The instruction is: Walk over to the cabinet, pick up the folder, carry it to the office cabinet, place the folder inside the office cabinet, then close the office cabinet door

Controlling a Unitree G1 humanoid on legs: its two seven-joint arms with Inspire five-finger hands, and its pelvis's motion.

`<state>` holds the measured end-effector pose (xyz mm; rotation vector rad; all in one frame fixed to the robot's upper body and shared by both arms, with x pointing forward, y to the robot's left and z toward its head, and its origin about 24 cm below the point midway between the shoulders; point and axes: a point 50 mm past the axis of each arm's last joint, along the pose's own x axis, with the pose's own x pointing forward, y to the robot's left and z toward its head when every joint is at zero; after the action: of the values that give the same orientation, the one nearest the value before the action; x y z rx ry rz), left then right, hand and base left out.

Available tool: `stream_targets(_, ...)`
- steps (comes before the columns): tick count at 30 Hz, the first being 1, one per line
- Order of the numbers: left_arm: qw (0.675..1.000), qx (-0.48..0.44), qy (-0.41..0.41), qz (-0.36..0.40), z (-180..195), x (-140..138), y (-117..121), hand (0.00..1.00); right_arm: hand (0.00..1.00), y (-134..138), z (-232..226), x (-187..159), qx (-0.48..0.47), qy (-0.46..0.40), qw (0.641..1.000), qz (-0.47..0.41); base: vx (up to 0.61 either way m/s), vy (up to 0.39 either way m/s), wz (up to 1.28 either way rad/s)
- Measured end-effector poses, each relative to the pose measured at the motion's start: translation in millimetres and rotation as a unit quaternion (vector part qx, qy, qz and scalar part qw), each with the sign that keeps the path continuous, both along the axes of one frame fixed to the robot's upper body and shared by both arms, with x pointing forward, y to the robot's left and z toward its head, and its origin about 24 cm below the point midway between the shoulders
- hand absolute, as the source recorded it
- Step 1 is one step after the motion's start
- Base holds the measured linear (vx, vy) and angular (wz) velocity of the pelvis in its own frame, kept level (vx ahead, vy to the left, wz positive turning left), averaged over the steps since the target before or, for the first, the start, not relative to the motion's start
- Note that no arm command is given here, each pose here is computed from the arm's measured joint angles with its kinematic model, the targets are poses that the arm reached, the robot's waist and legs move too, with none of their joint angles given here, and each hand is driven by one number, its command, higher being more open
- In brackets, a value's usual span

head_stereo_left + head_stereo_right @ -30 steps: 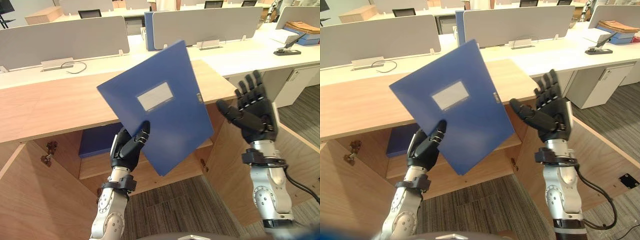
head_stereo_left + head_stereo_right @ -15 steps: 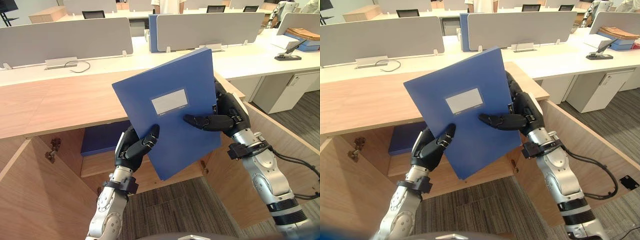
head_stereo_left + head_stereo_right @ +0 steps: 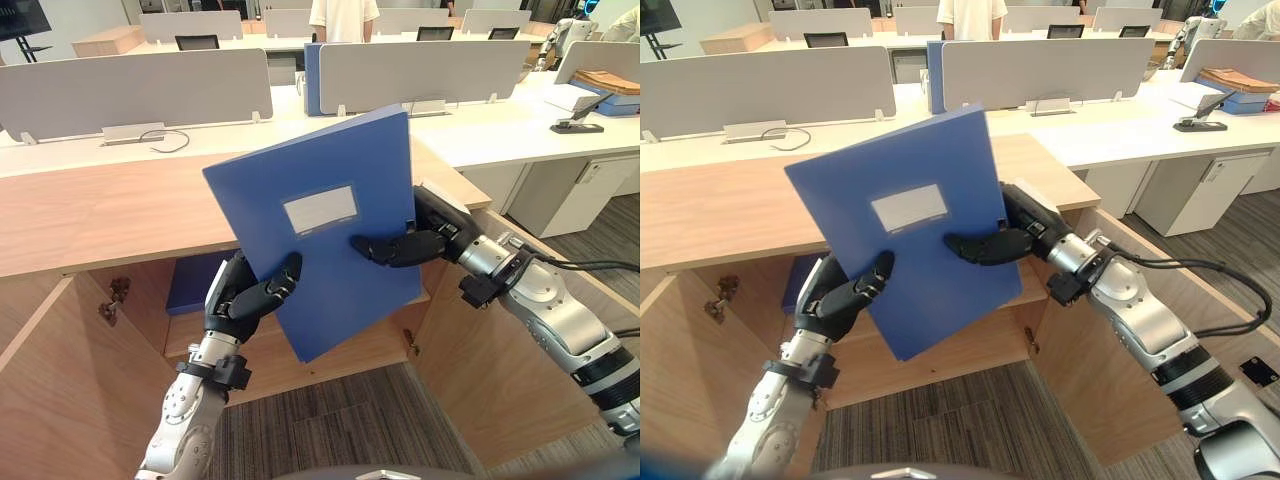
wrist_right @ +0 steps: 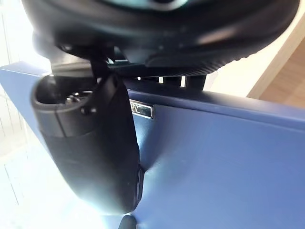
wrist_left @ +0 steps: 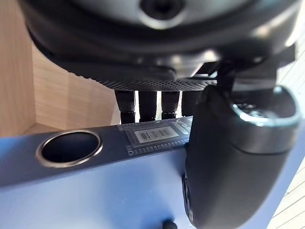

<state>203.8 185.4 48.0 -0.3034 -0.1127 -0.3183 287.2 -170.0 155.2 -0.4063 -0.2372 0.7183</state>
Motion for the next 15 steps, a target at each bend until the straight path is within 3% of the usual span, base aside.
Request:
stream_targets(4, 0.991, 0.067, 0.07, -0.094, -23, -3, -4, 1.0, 0.0, 7, 10, -6, -0.065, -0.028, 0.997, 0.039, 0.0, 0.0, 0.0)
stream_targets(8, 0.957, 0.131, 0.169, -0.198, -62, -21, -8, 1.0, 0.0, 27, 18, -23, -0.14, -0.082, 0.981, 0.109, 0.0, 0.0, -0.02)
stream_targets(15, 0.916, 0.173, 0.262, -0.249, -115, -38, -15, 1.0, 0.0, 61, 12, -52, -0.213, -0.202, 0.936, 0.195, 0.0, 0.0, -0.01)
